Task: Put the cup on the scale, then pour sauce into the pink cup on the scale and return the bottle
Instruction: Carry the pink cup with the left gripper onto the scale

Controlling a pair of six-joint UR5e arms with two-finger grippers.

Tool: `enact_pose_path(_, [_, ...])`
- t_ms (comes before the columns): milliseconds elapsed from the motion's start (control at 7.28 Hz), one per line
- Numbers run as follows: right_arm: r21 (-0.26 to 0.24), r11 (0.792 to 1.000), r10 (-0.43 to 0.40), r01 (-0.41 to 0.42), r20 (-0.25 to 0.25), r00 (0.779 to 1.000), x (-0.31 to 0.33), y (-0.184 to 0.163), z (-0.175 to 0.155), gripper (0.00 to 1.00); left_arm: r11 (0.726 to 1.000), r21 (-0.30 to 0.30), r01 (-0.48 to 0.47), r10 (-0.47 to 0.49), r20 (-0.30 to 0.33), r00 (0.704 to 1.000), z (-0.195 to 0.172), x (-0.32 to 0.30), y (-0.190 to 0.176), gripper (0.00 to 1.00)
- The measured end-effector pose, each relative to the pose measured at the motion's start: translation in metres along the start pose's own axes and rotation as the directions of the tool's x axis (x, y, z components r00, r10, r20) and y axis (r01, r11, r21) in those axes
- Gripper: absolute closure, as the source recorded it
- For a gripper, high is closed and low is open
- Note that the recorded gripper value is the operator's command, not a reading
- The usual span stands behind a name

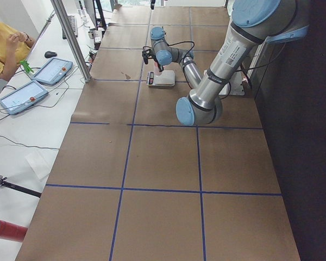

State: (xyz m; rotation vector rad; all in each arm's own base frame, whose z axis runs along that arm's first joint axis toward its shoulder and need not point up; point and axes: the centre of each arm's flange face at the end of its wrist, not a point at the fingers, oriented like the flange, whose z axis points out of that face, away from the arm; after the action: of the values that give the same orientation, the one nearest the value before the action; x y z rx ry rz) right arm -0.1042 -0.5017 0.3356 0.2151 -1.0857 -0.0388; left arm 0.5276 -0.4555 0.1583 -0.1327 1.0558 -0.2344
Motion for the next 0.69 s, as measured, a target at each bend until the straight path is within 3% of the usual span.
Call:
enact_pose_path(275, [-0.014,1.000,0.005,-0.005,0.000,1.000,0.001,0.005,0.005,0.00,1.000,0.010,-0.002,0.002,0.019,1.000,0.027,0.008,0.017,1.00])
enact_pose_path(550, [-0.031,0.999,0.021,-0.021,0.005,1.000,-0.004,0.011,0.011,0.01,1.000,0.007,0.000,0.000,0.026,1.000,0.030,0.008,0.022,0.98])
enact_pose_path(687, [-0.041,0.999,0.028,-0.027,0.006,1.000,-0.006,0.016,0.015,0.01,1.000,0.004,0.001,-0.001,0.027,1.000,0.029,0.008,0.023,0.59])
